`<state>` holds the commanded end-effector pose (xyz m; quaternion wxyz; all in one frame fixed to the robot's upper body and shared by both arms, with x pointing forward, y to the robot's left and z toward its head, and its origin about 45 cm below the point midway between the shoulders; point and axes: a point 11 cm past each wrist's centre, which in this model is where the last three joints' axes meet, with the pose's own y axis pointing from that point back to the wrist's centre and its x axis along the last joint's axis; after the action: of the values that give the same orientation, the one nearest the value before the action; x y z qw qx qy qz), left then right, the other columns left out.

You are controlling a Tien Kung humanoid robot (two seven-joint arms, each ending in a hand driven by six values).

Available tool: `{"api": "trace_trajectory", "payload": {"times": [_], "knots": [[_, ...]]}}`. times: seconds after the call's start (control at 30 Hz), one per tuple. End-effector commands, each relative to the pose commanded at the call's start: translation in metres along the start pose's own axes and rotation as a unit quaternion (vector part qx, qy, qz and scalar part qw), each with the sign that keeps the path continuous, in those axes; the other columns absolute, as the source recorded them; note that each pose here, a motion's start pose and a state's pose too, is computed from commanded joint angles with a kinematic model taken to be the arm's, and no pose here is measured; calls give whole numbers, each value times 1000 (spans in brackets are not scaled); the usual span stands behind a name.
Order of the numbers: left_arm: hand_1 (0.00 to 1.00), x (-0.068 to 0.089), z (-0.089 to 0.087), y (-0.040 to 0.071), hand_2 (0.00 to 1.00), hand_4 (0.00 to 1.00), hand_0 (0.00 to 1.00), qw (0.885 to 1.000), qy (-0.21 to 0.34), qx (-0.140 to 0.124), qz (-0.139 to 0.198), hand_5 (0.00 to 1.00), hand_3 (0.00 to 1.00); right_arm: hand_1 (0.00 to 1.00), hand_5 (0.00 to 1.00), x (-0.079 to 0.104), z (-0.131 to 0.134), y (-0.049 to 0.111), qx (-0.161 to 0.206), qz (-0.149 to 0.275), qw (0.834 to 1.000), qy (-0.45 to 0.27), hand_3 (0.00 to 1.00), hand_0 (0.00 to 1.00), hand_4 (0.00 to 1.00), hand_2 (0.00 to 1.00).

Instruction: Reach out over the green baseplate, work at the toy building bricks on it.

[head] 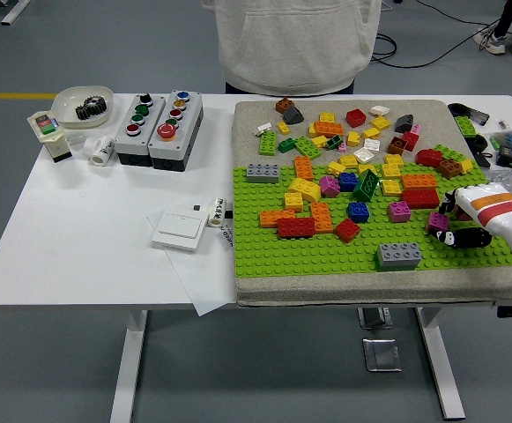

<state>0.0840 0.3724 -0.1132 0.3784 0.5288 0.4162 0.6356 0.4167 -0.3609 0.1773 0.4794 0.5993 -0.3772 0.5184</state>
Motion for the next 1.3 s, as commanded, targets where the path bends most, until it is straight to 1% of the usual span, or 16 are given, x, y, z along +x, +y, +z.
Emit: {"api": "trace_trajectory", "payload": {"times": [0.17, 0.37, 0.57, 0.6, 0.77, 0.83, 1.0, 1.3], "knots": [[690, 0, 0, 0, 653, 564, 602, 1000, 1, 0, 0, 609, 547, 491, 460, 5, -2, 2, 8, 6, 1000, 2, 485, 460, 706, 535], [691, 0, -1, 0, 654, 563, 601, 1000, 1, 0, 0, 608, 548, 493, 454, 15, -8, 6, 24, 21, 999, 6, 485, 448, 700, 533], [690, 1, -2, -1, 654, 564, 600, 1000, 3, 1, 1, 609, 548, 495, 451, 32, -22, 15, 59, 42, 997, 10, 481, 448, 692, 532], [690, 1, -2, -1, 653, 564, 600, 1000, 3, 1, 1, 608, 548, 492, 428, 34, -26, 16, 65, 45, 997, 10, 486, 450, 676, 530], [690, 2, -4, -1, 653, 564, 600, 1000, 3, 2, 1, 608, 548, 492, 428, 42, -49, 26, 113, 49, 992, 20, 486, 450, 676, 530], [690, 2, -4, -1, 653, 563, 601, 1000, 3, 2, 1, 607, 549, 493, 421, 42, -60, 30, 136, 44, 989, 30, 487, 452, 675, 532], [689, 1, -4, -1, 654, 564, 600, 1000, 3, 2, 1, 609, 548, 494, 415, 39, -76, 35, 171, 36, 983, 51, 488, 452, 677, 534], [688, 1, -4, -1, 654, 564, 600, 1000, 3, 3, 2, 608, 549, 494, 415, 37, -79, 35, 191, 40, 977, 87, 489, 453, 676, 534]]}}
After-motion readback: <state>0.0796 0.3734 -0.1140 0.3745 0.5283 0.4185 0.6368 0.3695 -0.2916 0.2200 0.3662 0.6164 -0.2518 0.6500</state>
